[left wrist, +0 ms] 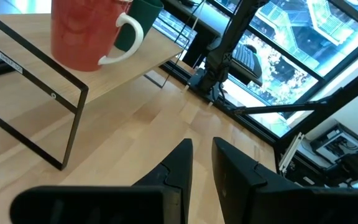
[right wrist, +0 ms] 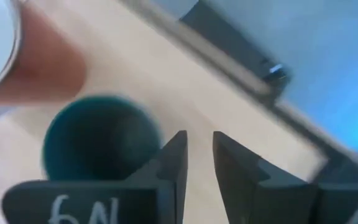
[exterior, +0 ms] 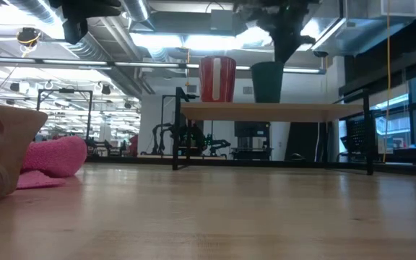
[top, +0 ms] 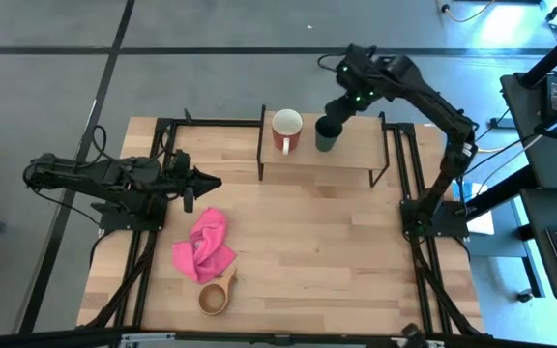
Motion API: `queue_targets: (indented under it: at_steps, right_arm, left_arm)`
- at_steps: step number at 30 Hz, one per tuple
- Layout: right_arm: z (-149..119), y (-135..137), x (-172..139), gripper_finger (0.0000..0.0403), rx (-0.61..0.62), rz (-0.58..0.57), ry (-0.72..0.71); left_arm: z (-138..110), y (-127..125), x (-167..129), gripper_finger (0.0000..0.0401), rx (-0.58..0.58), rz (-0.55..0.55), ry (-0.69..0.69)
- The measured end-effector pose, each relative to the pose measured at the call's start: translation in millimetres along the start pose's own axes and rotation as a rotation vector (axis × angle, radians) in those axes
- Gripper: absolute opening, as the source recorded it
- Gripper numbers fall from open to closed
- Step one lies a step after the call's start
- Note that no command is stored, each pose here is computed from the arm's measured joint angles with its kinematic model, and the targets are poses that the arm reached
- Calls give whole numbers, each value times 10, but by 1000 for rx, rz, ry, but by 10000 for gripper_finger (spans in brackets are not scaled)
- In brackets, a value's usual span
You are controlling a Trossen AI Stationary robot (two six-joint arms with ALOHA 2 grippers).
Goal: Stack small to large cups/mugs on shelf
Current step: Put the brown wooden mug on the shelf
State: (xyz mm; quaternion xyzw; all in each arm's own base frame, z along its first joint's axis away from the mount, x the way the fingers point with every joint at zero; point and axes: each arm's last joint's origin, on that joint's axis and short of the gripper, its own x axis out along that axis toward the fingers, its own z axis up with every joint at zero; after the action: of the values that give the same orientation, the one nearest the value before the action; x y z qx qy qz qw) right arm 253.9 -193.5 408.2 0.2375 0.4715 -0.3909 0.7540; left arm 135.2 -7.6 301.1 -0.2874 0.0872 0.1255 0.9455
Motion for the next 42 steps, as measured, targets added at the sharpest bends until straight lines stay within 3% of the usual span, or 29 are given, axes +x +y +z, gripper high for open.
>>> queue_targets:
  at_steps: [6,15,21,28,35,42]
  right_arm:
    - [-32,-100,-471,78,31,-15,-163]
    - [-309,-53,-1073,78,43,195,-284]
    - [-487,180,-1217,78,-40,284,-286]
    - [-599,395,-1270,78,-92,343,-270]
    - [-658,452,-1305,78,-77,366,-256]
    - [-713,437,-1284,78,-64,341,-196]
  left_arm:
    - [2,3,0,55,0,9,-7]
    - [4,3,0,55,-5,13,-11]
    - [-5,-11,0,55,-2,-32,21]
    - [61,-31,-1,55,-13,-23,-67]
    - [-39,-79,98,55,-79,-90,77]
    - [-177,-366,277,55,54,-11,378]
